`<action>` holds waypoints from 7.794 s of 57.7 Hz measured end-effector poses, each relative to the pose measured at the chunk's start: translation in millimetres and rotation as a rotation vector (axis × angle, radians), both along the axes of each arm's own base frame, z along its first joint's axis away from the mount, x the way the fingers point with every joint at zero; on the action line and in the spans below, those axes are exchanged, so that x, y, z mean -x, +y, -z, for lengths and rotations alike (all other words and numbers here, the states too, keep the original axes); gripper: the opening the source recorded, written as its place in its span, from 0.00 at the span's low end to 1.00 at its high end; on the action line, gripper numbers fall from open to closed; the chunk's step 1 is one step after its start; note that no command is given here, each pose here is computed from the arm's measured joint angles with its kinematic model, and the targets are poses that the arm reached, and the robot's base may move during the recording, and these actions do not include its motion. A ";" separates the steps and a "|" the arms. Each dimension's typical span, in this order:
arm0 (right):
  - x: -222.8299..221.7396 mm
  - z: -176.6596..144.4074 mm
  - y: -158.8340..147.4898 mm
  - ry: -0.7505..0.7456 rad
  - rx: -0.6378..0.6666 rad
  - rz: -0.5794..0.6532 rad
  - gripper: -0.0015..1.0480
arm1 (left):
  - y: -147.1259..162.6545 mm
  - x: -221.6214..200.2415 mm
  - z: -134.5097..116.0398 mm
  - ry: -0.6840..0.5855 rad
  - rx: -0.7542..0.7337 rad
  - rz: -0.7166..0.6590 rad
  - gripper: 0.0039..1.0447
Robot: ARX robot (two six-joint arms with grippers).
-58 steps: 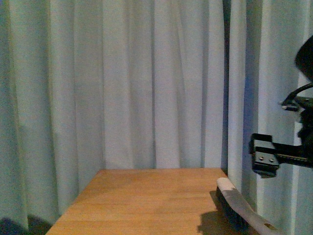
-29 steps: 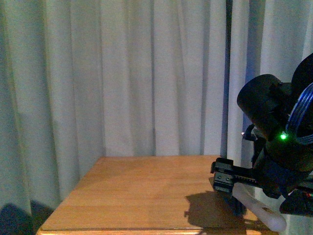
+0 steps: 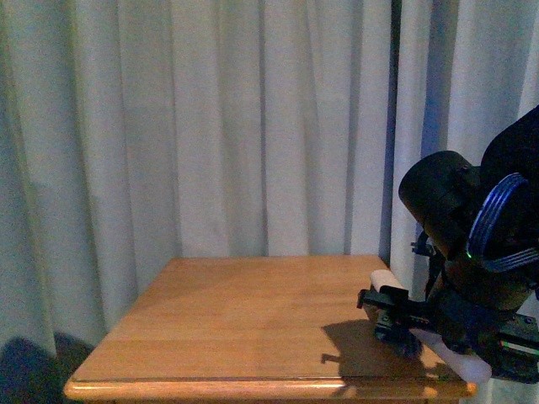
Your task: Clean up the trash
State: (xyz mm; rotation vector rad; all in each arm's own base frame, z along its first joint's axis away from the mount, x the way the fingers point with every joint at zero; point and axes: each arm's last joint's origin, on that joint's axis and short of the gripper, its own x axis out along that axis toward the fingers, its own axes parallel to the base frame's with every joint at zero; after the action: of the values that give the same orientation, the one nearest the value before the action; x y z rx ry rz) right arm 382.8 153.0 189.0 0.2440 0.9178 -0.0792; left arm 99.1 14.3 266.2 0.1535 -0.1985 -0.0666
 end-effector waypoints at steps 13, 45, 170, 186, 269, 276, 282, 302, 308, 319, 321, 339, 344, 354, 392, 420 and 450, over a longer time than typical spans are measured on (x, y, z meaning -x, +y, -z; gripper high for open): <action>-1.6 -1.6 -0.2 -0.027 -0.001 -0.008 0.28 | 0.0 0.0 0.0 0.000 0.000 0.000 0.27; 63.1 -49.5 -25.6 -0.455 0.218 -0.104 0.19 | 0.0 0.0 0.0 0.000 0.000 0.000 0.27; 246.2 -74.8 -104.7 -0.837 0.278 0.031 0.19 | 0.1 0.5 0.9 -0.001 0.001 -0.002 0.27; 246.3 -74.4 -104.7 -0.836 0.279 0.030 0.19 | 0.2 0.4 1.1 0.000 0.001 -0.003 0.27; 246.0 -74.2 -104.6 -0.834 0.280 0.030 0.19 | 33.4 -160.8 58.7 0.612 -0.631 0.427 0.26; 246.0 -74.2 -104.6 -0.834 0.280 0.030 0.19 | 35.3 -170.4 65.9 0.653 -0.629 0.437 0.26; 246.0 -74.2 -104.6 -0.834 0.280 0.030 0.19 | 36.2 -178.0 72.2 0.672 -0.623 0.449 0.26; 246.0 -74.2 -104.6 -0.834 0.280 0.030 0.19 | 27.6 -197.2 83.0 0.667 -0.652 0.478 0.26; 246.0 -74.2 -104.6 -0.834 0.280 0.030 0.19 | 23.7 -201.3 89.5 0.673 -0.663 0.488 0.26; 246.0 -74.2 -104.6 -0.834 0.280 0.030 0.19 | 16.2 -207.6 96.8 0.685 -0.668 0.519 0.26; 246.0 -74.2 -104.6 -0.834 0.280 0.030 0.19 | 15.4 -209.1 97.3 0.686 -0.670 0.521 0.26; 246.0 -74.2 -104.6 -0.834 0.280 0.030 0.19 | 12.9 -214.6 102.1 0.730 -0.672 0.543 0.26; 246.0 -74.2 -104.6 -0.834 0.280 0.030 0.19 | 13.2 -214.3 103.8 0.756 -0.667 0.548 0.26; 246.0 -74.2 -104.6 -0.834 0.280 0.030 0.19 | 13.1 -214.2 103.5 0.765 -0.668 0.552 0.26; 97.9 -35.2 -55.5 -0.497 0.210 -0.331 0.19 | 13.2 -214.4 104.1 0.768 -0.672 0.552 0.26; -20.9 14.1 28.3 -0.358 0.351 -0.445 0.19 | 13.2 -214.4 104.1 0.767 -0.673 0.552 0.26; 18.7 44.0 79.2 -0.184 0.159 -0.935 0.19 | 13.3 -214.4 104.2 0.769 -0.675 0.550 0.26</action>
State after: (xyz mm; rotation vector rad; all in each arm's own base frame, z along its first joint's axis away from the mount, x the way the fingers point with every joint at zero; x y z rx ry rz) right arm 364.1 232.2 145.0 -0.3347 0.7627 0.7207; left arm 313.5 27.6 162.1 0.7263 0.5684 -0.7306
